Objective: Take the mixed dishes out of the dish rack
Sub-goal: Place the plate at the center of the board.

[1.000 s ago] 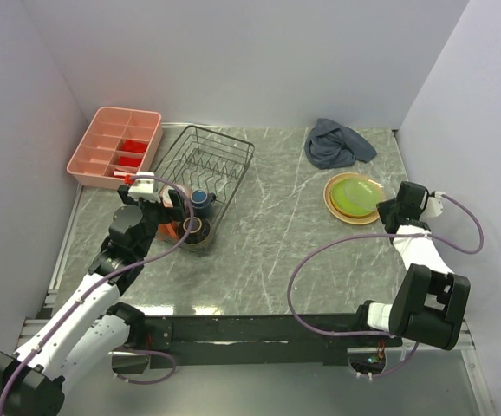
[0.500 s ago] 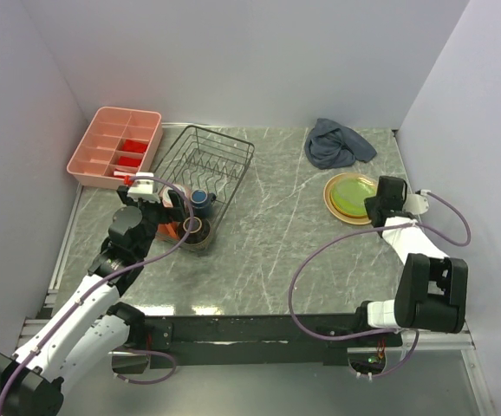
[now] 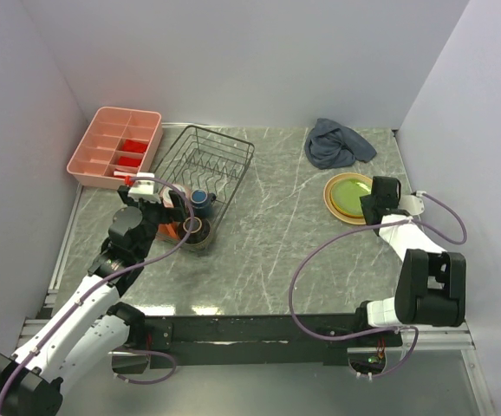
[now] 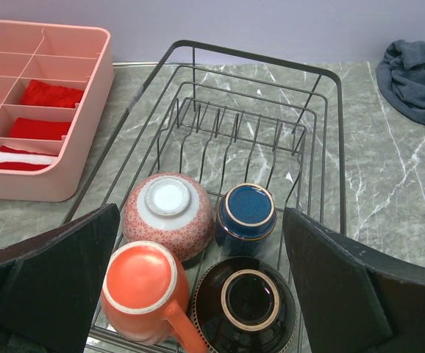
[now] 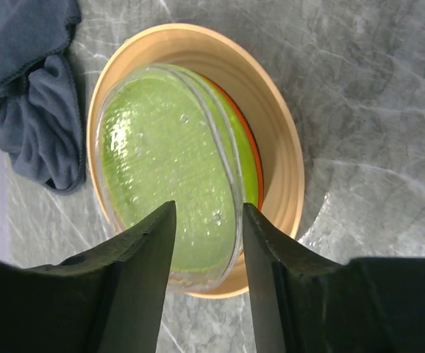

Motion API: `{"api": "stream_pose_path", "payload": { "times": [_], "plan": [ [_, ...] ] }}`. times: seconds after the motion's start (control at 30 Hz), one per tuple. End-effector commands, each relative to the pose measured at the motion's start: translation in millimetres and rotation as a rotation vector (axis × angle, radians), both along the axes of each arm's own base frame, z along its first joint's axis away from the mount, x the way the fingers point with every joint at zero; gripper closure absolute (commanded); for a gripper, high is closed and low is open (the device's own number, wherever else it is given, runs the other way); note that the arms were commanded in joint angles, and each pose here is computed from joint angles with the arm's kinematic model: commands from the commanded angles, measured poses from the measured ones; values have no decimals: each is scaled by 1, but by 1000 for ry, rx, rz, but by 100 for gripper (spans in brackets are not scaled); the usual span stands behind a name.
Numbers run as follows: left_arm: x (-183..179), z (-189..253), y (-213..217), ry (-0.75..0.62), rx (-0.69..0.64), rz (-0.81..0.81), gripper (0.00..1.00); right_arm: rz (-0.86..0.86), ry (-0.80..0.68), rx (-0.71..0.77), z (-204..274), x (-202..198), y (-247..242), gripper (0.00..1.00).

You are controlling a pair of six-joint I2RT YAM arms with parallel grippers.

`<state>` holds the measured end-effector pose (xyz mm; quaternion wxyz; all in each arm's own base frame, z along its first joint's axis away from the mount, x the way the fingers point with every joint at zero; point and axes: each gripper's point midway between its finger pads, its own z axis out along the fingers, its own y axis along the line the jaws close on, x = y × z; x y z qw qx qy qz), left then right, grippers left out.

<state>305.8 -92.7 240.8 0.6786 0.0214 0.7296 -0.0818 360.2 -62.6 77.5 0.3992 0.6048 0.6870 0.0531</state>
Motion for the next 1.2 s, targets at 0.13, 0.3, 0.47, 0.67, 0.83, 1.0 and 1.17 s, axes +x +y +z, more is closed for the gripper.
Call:
{"api": "stream_pose_path", "payload": {
  "times": [0.13, 0.3, 0.47, 0.67, 0.83, 1.0, 1.17],
  "plan": [
    [-1, 17, -4, -60, -20, -19, 1, 106, -52, -45, 30, -8, 12, 36],
    [-1, 14, -8, -51, -23, -36, 1, 206, -64, -87, 50, -11, 19, 31],
    [0, 7, -15, -15, -45, -60, 1, 373, -118, -153, 79, -16, 35, 18],
    [3, -10, -33, 114, -93, -105, 1, 575, -154, -231, 98, -33, 61, 0],
    [10, -22, -34, 265, -113, -51, 1, 709, -179, -257, 103, -50, 84, 0],
    [15, -32, -28, 395, -181, 68, 0, 830, -189, -234, 95, -64, 113, 0],
    [18, -36, -29, 446, -215, 110, 1, 904, -210, -225, 88, -71, 131, 0]
  ]
}}
